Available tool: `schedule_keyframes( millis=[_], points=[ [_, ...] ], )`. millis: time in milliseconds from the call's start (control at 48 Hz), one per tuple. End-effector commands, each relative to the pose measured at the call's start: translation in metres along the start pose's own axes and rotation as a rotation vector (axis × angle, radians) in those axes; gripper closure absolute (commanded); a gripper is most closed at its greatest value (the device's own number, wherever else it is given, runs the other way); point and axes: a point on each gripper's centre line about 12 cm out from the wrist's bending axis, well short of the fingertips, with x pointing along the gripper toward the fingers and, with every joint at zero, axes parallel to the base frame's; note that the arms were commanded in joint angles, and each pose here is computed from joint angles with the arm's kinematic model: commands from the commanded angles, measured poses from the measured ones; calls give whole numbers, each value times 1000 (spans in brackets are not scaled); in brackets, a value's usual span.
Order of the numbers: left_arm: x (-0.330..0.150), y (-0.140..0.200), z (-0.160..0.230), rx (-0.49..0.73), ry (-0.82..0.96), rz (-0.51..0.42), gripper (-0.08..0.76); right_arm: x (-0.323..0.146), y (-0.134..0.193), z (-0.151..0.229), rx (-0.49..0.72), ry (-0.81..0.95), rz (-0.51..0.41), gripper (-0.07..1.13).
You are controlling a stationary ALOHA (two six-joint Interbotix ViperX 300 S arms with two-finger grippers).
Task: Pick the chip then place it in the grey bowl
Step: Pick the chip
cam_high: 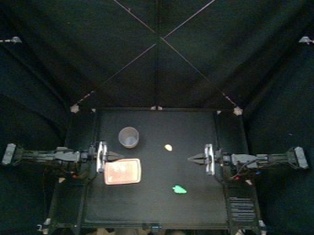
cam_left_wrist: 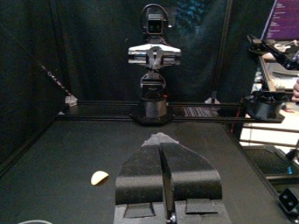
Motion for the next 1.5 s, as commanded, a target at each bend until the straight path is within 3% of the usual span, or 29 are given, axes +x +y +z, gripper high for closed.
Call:
schedule_keyframes(
  millis=[21,188,354,521,688,1083,1354,1500],
  points=[
    [3,5,6,-1,-20,24,719,9,-5,-1,14,12,-26,1010],
    [6,5,7,0,-22,24,696,35,-28,-3,105,35,-137,999],
    [13,12,9,10,-14,56,694,48,-75,-12,254,63,-348,999],
    [23,29,-1,11,18,128,694,33,-132,-9,334,31,-588,997],
    [28,35,-8,10,51,153,694,16,-168,-6,371,76,-730,994],
    [26,40,-12,16,60,173,694,46,-157,-50,562,436,-658,990],
    [25,40,-16,15,69,174,694,74,-126,-86,636,602,-556,849],
    [24,42,-18,15,76,186,694,90,-118,-102,656,665,-527,829]
  ],
)
